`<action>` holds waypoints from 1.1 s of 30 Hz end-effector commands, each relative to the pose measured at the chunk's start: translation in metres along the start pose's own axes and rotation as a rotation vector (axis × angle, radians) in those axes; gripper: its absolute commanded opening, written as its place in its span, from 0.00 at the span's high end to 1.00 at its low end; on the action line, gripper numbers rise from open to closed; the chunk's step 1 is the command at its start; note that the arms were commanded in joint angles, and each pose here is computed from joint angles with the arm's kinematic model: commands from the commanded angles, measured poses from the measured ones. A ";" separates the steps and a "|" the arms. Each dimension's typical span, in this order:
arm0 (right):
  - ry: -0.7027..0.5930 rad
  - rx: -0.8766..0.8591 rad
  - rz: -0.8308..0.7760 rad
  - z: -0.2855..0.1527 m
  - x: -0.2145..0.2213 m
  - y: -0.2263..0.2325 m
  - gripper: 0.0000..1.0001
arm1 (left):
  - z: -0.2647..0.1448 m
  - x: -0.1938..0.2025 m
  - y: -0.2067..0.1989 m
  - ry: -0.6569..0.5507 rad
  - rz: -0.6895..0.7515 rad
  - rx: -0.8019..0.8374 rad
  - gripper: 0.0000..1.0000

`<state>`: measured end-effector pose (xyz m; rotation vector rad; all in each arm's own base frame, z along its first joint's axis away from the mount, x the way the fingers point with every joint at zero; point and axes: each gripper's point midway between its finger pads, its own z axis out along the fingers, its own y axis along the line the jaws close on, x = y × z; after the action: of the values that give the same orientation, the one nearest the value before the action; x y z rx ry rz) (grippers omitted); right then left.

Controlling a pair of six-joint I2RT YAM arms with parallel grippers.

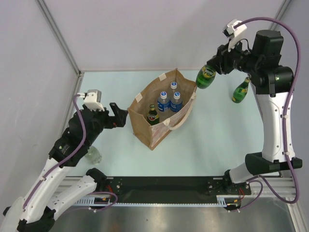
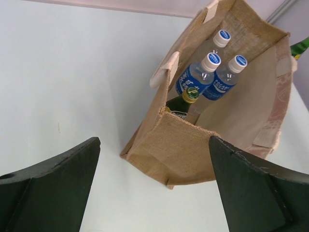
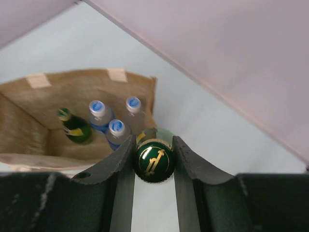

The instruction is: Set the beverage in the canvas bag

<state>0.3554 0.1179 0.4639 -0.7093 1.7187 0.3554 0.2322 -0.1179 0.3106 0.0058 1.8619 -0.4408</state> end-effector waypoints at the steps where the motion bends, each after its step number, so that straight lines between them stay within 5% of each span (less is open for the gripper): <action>1: -0.227 -0.122 -0.062 -0.008 -0.073 0.039 1.00 | -0.008 -0.019 -0.018 -0.047 -0.132 0.073 0.00; 15: -0.176 -0.450 -0.123 0.048 -0.064 0.159 1.00 | 0.010 0.008 -0.059 0.144 -0.355 0.190 0.00; 26: -0.039 -0.541 -0.128 0.075 -0.013 0.188 1.00 | 0.031 0.037 -0.079 0.315 -0.411 0.224 0.00; 33: 0.042 -0.571 -0.127 0.091 0.021 0.194 1.00 | 0.043 0.051 -0.085 0.377 -0.394 0.238 0.09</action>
<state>0.3017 0.3045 0.3491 -1.2374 1.8131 0.7616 0.2301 -0.2082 0.2560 -0.1599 2.2216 -0.9097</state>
